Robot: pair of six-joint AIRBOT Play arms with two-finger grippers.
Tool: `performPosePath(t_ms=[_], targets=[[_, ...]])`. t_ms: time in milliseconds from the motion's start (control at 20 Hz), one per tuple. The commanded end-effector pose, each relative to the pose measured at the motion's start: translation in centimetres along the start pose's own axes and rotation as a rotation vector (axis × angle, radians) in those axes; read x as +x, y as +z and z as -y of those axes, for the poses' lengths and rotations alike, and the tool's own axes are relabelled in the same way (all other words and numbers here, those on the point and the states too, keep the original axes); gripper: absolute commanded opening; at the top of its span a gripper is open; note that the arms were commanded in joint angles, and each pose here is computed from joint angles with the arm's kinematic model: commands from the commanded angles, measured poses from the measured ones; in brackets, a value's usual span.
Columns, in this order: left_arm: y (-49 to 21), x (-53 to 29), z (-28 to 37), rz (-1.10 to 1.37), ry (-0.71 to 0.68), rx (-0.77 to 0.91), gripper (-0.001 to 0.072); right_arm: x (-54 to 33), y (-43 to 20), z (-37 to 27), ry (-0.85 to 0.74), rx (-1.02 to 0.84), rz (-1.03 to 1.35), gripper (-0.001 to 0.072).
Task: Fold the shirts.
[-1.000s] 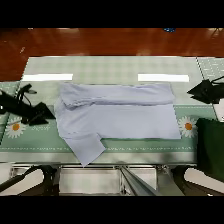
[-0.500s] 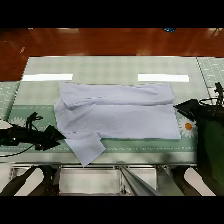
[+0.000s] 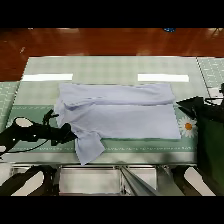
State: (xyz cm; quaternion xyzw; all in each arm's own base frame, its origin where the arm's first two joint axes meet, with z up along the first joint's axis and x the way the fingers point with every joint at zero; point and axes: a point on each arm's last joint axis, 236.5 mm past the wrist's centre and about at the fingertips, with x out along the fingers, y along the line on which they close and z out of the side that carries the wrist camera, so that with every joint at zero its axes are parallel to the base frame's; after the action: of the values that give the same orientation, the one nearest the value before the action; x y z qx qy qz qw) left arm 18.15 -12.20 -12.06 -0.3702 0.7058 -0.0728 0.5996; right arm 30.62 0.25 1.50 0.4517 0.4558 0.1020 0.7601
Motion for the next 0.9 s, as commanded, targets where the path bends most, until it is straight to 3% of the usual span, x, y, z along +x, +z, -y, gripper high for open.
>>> performPosePath(t_ms=[0, 150, 400, 850], targets=[[0.1, 0.8, 0.1, 0.008, 0.015, 0.062, 0.0016, -2.8, -1.0, 6.5, -0.205, 0.109, -0.022, 0.0408], [0.2, 0.8, 0.1, 0.009, 0.016, 0.065, 0.0016, -4.7, -5.5, 12.1, -0.456, 0.229, -0.162, 0.0408], [0.2, 0.8, 0.1, 0.009, 0.016, 0.065, 0.0016, -3.5, -9.6, 13.1, -0.497, 0.234, -0.347, 0.0408], [0.3, 0.8, 0.1, 0.013, 0.017, 0.065, 0.0016, -0.8, -9.7, 14.1, -0.421, 0.320, -0.390, 0.0408]])
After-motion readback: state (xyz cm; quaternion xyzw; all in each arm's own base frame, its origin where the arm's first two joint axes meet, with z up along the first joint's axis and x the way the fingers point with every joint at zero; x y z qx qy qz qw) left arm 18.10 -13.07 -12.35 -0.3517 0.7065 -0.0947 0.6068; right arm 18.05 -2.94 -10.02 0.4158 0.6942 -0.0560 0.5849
